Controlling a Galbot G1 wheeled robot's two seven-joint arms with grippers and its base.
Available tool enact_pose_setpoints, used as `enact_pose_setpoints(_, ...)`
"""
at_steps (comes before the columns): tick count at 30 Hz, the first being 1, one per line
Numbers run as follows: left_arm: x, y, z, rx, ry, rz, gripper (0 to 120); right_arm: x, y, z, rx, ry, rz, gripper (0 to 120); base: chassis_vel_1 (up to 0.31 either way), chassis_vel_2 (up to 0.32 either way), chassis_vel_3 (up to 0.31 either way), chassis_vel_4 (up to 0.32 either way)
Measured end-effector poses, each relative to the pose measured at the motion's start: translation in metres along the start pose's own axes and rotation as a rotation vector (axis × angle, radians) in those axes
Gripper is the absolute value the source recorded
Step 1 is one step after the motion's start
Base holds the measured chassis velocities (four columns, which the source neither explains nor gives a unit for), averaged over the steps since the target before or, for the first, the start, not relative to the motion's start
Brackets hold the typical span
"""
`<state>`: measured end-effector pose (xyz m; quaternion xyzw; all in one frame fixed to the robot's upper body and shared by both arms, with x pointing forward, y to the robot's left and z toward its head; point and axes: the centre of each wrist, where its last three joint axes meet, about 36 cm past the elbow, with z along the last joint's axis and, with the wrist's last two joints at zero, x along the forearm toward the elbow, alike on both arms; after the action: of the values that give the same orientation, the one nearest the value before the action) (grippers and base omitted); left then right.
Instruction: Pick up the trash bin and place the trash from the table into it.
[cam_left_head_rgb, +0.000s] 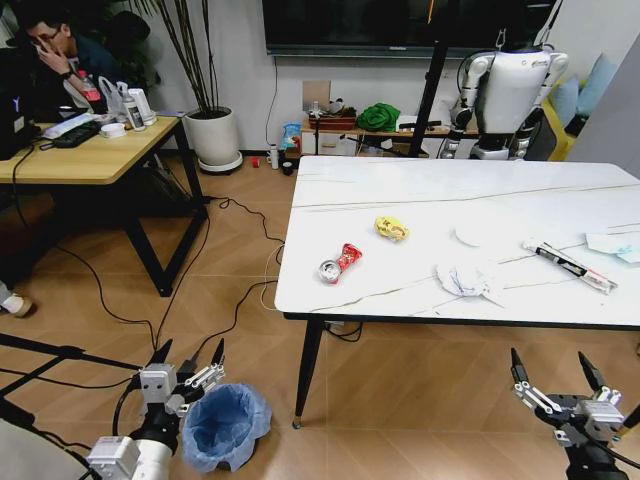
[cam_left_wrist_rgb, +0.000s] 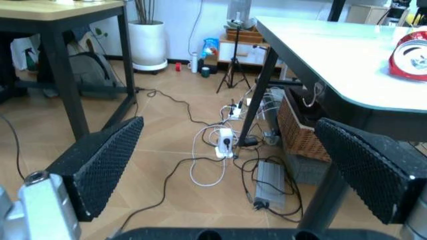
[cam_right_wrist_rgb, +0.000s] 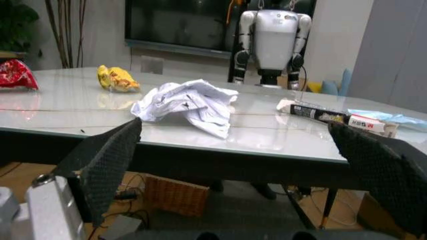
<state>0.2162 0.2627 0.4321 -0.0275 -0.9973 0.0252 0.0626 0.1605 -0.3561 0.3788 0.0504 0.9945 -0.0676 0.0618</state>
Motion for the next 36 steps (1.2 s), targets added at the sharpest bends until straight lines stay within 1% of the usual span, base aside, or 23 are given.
enact_pose_setpoints(17, -0.003, 0.000, 0.008, 0.010, -0.001, -0.006, 100, -0.002, 0.000, 0.001, -0.006, 0.008, 0.000, 100, 0.000, 0.000, 0.000, 0.000)
enact_pose_setpoints(29, -0.003, 0.001, 0.010, 0.008, 0.010, 0.017, 100, -0.001, 0.004, -0.001, -0.008, 0.005, 0.013, 100, 0.000, 0.000, 0.000, 0.000)
enact_pose_setpoints(36, 0.001, 0.000, 0.014, 0.008, 0.022, 0.022, 100, 0.000, 0.003, -0.002, -0.006, -0.001, 0.017, 100, 0.000, 0.000, 0.000, 0.000)
